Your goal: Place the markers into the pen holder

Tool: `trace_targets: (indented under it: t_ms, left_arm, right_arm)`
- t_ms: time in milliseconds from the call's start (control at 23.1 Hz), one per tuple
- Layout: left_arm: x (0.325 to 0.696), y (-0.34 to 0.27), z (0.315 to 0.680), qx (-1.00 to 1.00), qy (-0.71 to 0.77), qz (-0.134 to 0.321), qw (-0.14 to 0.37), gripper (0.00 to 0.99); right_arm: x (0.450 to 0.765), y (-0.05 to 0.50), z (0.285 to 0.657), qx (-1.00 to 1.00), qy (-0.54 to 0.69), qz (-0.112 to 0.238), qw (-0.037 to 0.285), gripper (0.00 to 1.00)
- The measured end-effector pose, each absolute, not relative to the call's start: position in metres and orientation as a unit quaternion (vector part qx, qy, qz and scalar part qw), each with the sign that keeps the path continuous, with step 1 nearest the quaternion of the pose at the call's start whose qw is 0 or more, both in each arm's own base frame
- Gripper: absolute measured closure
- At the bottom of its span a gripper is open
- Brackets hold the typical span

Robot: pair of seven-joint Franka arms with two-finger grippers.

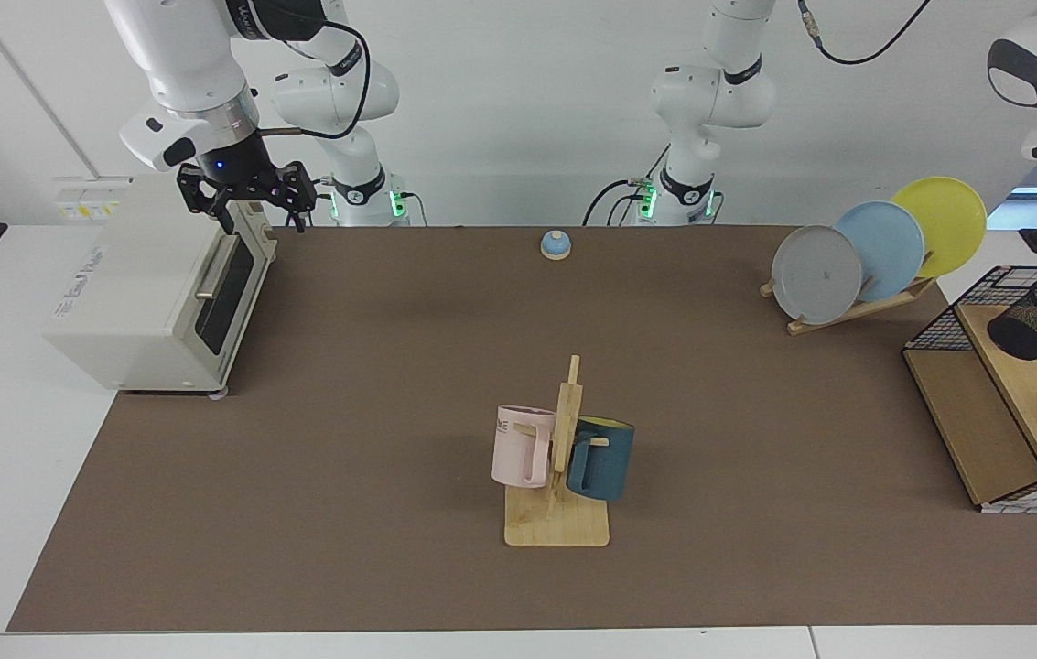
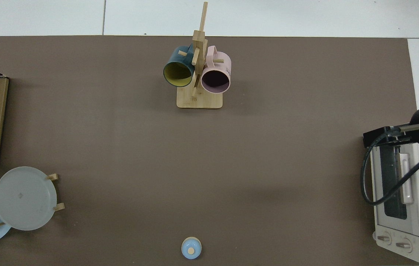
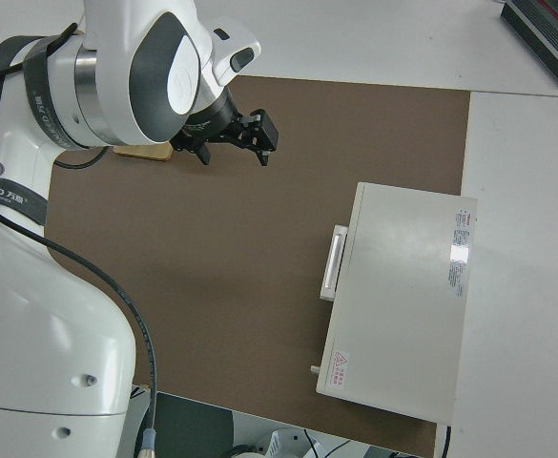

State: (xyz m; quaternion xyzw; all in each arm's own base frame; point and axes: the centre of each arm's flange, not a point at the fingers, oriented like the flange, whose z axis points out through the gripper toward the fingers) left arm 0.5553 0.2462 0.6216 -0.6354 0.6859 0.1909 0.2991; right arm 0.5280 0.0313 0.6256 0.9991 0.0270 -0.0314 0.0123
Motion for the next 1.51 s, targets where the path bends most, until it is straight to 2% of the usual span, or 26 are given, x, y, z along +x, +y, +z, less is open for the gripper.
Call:
trace_targets:
  t_ms: [173, 432, 519, 562, 649, 908, 995, 1211, 1514]
  left_arm:
    - [0.555, 0.246, 0.614, -0.633, 0.690, 0.193, 0.294, 0.806]
    - [0.556, 0.245, 0.609, -0.631, 0.693, 0.193, 0.291, 0.806]
    - [0.556, 0.244, 0.609, -0.632, 0.692, 0.190, 0.292, 0.696]
    - [0.556, 0.244, 0.610, -0.633, 0.692, 0.187, 0.292, 0.674]
    - [0.556, 0.243, 0.610, -0.636, 0.692, 0.181, 0.290, 0.502]
    - [0.559, 0.235, 0.609, -0.638, 0.695, 0.166, 0.286, 0.093]
    - [0.561, 0.230, 0.608, -0.644, 0.696, 0.149, 0.279, 0.000]
    - [0.566, 0.202, 0.594, -0.685, 0.690, 0.089, 0.216, 0.000]
    - [0.579, 0.084, 0.576, -0.750, 0.645, 0.049, 0.135, 0.000]
  right_arm:
    - [0.526, 0.020, 0.623, 0.999, 0.017, -0.036, -0.013, 0.00]
    - [0.525, 0.005, 0.623, 0.999, 0.013, -0.033, -0.016, 0.00]
    - [0.525, 0.000, 0.623, 0.999, 0.008, -0.032, -0.016, 0.00]
    - [0.525, -0.002, 0.623, 0.999, 0.006, -0.032, -0.016, 0.00]
    - [0.525, -0.005, 0.623, 0.999, 0.003, -0.033, -0.016, 0.00]
    - [0.525, -0.006, 0.623, 0.999, 0.002, -0.033, -0.016, 0.00]
    - [0.525, -0.006, 0.623, 0.999, 0.002, -0.032, -0.016, 0.00]
    - [0.525, -0.005, 0.623, 0.999, 0.003, -0.032, -0.015, 0.00]
    - [0.525, -0.005, 0.623, 0.999, 0.003, -0.032, -0.015, 0.00]
